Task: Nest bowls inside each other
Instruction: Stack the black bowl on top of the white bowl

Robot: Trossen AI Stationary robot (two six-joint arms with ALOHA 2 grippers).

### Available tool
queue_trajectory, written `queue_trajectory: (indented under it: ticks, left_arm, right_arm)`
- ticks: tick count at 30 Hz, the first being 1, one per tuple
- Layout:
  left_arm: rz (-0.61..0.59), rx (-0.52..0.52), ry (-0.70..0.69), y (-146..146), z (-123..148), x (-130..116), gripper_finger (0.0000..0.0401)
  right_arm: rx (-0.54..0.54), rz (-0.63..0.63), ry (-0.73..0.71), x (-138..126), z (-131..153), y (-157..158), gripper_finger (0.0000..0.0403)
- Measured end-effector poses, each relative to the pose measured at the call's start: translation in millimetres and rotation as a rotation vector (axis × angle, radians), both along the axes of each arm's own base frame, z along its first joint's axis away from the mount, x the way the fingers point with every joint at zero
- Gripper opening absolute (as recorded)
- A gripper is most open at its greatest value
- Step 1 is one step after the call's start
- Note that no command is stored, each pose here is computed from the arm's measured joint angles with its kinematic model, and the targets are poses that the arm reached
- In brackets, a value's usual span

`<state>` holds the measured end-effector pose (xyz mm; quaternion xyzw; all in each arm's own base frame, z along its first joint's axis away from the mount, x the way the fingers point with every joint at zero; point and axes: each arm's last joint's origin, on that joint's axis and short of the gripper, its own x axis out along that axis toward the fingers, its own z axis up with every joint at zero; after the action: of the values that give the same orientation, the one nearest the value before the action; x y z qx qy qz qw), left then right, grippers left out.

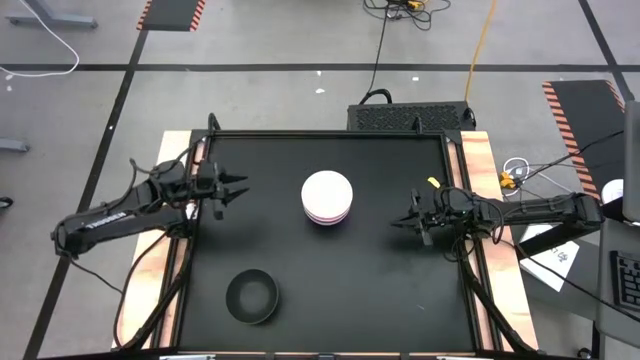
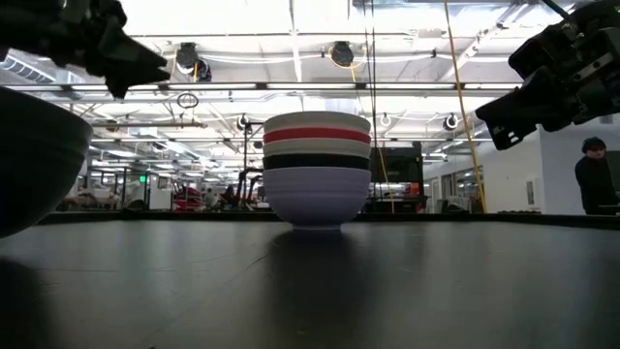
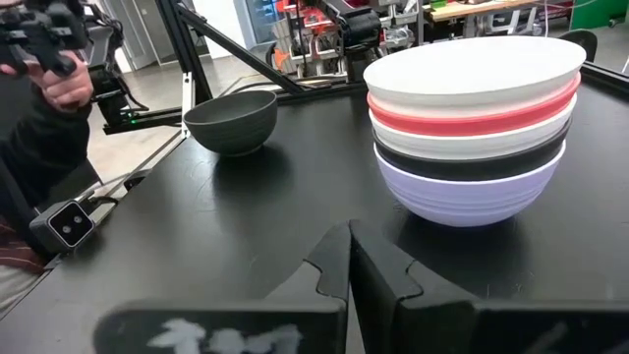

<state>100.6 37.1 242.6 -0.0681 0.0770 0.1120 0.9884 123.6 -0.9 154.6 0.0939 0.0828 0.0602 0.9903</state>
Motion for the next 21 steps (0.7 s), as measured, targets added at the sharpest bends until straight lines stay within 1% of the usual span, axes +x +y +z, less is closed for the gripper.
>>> queue_trajectory:
  ticks: [4,7,13,18,21]
  left_arm:
    - [-0.042,-0.019,0.013,-2.1,-16.2,-1.9,0.0175]
    - [-0.044,-0.045,0.023,-2.3,-31.1,-1.8,0.0175]
    - [-0.047,-0.06,-0.009,-2.2,-53.8,-1.1,0.0175]
    - [-0.125,-0.07,-0.03,-4.4,-65.4,-0.5,0.0175]
    - [-0.15,-0.073,-0.063,-5.1,-71.2,1.3,0.0175]
  right_arm:
    - [0.0,0.0,-0.002,0.0,0.2,0.0,0.0]
    - [-0.001,-0.001,-0.008,0.1,0.7,0.0,0.0]
    - [0.0,-0.001,-0.009,0.1,0.8,-0.1,0.0]
    - [-0.001,0.0,-0.009,0.2,0.8,0.0,0.0]
    - [-0.001,-0.001,-0.009,0.2,0.9,0.0,0.0]
